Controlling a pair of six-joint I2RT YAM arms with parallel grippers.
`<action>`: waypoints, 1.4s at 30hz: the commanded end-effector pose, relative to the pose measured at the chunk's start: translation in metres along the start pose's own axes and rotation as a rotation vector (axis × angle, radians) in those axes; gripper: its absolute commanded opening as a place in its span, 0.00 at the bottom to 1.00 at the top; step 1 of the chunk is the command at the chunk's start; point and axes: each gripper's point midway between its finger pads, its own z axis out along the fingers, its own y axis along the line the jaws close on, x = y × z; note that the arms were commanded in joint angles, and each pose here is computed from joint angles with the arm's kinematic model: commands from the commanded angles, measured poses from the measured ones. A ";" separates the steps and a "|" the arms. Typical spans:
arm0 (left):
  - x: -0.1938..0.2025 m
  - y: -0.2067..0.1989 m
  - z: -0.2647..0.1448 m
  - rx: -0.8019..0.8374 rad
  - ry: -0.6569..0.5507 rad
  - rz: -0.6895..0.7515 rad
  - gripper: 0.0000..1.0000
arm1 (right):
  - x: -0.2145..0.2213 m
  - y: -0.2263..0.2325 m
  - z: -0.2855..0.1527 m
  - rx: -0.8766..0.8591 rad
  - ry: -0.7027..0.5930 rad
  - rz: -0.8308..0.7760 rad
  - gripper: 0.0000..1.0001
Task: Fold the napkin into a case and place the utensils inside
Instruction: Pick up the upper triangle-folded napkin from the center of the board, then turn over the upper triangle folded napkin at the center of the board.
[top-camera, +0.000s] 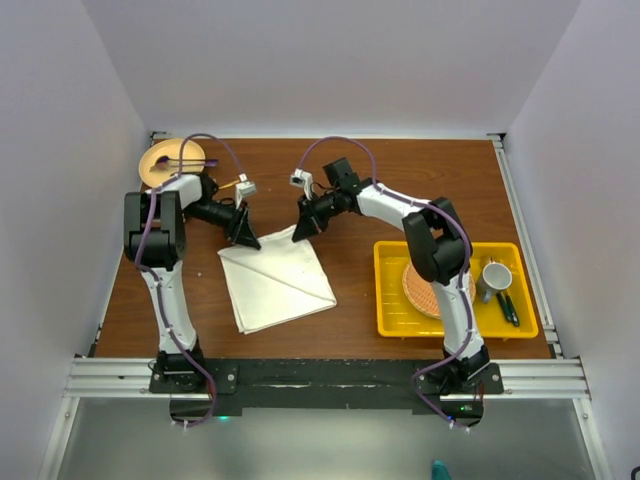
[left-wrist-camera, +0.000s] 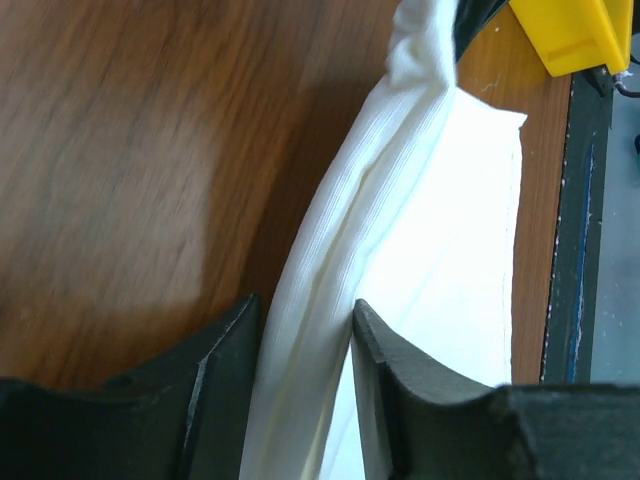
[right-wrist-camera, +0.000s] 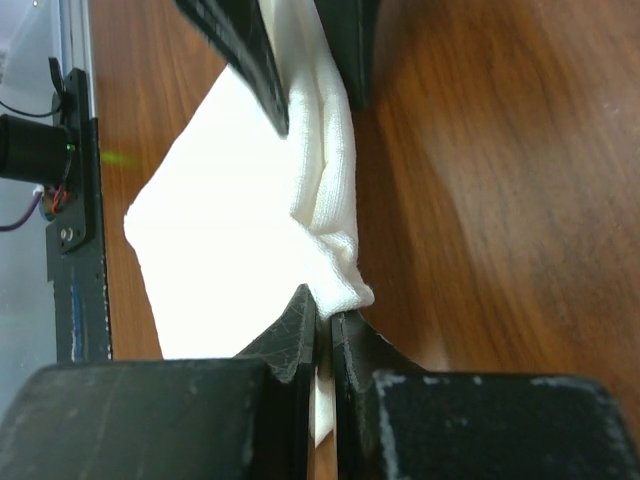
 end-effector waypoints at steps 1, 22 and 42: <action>0.020 -0.014 -0.018 0.023 0.035 0.014 0.44 | -0.027 0.028 -0.023 -0.015 -0.046 -0.110 0.00; 0.032 -0.011 -0.050 -0.020 0.014 -0.020 0.07 | -0.037 0.028 -0.053 0.007 -0.069 -0.128 0.00; -0.236 0.000 -0.176 -0.857 -0.322 0.717 0.00 | -0.238 -0.017 -0.210 0.640 -0.574 -1.061 0.00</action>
